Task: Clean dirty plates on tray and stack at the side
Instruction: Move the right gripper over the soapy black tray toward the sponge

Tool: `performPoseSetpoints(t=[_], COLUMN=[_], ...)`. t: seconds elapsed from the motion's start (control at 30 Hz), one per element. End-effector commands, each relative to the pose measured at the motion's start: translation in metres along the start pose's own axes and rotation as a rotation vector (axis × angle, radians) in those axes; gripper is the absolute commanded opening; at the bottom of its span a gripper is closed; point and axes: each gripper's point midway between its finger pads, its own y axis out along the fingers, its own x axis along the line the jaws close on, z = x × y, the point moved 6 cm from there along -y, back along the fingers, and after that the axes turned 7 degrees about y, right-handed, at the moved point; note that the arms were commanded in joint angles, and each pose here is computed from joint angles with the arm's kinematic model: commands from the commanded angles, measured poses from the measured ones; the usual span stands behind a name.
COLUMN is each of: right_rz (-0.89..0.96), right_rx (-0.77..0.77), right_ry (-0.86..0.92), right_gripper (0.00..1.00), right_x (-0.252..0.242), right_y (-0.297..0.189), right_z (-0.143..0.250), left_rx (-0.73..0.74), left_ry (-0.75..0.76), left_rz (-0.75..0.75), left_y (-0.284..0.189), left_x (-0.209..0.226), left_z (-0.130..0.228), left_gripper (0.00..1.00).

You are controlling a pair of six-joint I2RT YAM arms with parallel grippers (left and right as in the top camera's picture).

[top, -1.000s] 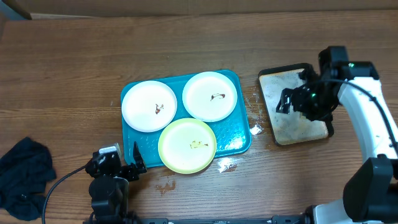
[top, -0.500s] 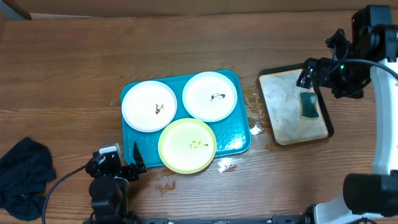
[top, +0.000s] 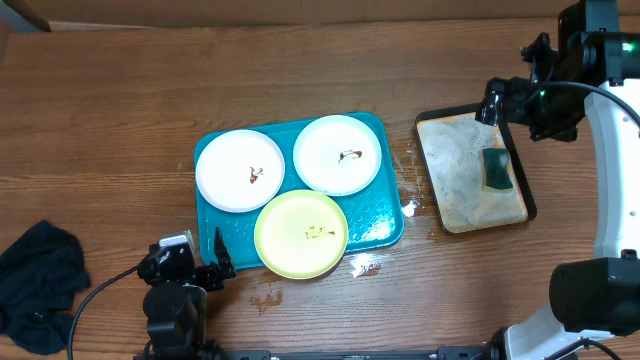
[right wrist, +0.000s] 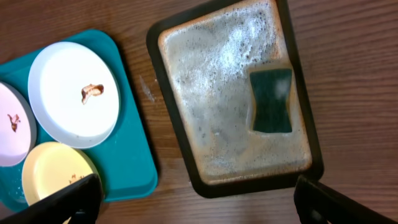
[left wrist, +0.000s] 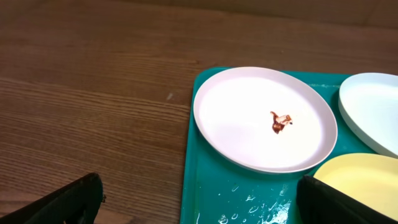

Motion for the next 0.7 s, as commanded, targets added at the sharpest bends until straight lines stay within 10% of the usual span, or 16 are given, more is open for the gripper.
performPoseSetpoints(t=[0.0,0.13,0.3,0.43,0.67], right_rz=[0.013,0.03,0.107,0.122,-0.004], right_rx=[-0.004,0.048,0.09,0.115,0.101], right_ry=[0.003,0.015,0.058,0.091,0.105], right_gripper=[1.0,1.0,0.71,0.97,0.86], right_x=[-0.004,-0.011,-0.03,-0.048,-0.071], right_y=[0.008,0.035,0.075,0.106,0.15], right_z=[-0.002,0.002,0.011,0.021,0.032], left_rx=[-0.005,-0.005,-0.005,-0.005,-0.005], left_ry=[0.024,0.024,0.024,0.024,0.024], left_rz=[0.004,0.004,0.004,0.004,0.004], left_y=[0.0,0.0,0.0,0.0,0.0], left_x=[0.0,0.0,0.0,0.0,0.0], left_z=[0.001,0.001,0.001,0.001,0.001], left_gripper=[1.0,1.0,1.0,1.0,1.0])
